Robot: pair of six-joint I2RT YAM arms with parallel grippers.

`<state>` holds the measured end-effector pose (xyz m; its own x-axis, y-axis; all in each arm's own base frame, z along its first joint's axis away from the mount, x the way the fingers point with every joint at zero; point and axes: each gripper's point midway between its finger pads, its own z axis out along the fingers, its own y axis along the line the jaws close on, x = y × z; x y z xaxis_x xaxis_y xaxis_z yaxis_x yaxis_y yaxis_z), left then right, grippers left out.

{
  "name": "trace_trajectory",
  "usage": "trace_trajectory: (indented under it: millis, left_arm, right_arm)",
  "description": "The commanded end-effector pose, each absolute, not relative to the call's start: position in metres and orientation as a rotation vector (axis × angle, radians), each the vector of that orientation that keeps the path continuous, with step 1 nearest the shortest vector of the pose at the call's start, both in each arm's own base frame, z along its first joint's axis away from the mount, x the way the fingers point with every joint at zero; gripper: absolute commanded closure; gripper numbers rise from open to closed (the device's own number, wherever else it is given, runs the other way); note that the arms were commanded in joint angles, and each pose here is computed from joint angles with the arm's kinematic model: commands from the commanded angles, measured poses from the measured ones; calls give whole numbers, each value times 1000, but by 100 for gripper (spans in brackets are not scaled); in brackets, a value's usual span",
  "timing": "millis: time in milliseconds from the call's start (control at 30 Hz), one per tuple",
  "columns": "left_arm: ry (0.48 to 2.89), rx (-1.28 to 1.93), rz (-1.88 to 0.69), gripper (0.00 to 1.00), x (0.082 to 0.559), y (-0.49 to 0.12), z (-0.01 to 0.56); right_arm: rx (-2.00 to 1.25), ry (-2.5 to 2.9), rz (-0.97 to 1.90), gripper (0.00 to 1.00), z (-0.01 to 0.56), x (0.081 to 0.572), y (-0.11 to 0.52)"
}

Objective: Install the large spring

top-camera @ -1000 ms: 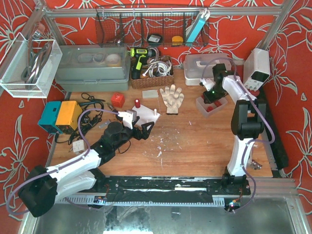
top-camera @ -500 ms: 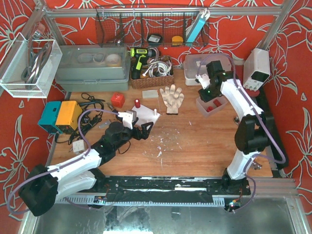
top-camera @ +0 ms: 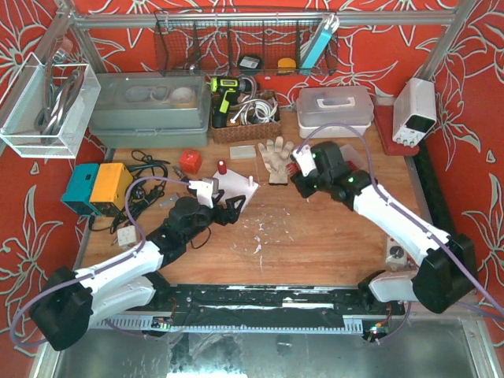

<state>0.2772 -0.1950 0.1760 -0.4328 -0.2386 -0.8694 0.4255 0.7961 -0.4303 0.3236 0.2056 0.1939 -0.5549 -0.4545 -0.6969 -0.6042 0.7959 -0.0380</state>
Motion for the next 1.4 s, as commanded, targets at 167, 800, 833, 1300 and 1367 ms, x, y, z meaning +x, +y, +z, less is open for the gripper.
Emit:
trace_trajectory:
  millis: [167,800,833,1300,1367]
  left_arm:
    - [1948,162,-933,18,279,-229,202]
    - [2095,315,-1039,38,268,-258,226]
    - [2099,319,-1055,39,266,-260,225]
    - [2117,307,-1052,46,269,-261,223]
    - [2113,306,-1060,47,269,-262,223]
  right_arm:
    - [-820,1859,421,100,206,290,274]
    - [-1006,1650,418,100,207,241,323]
    - [-1011,1648,417,100,207,240,324]
    - [-1085,1617,396,100,202,230,334]
    - [-1099,1618,395,100,200,229,337]
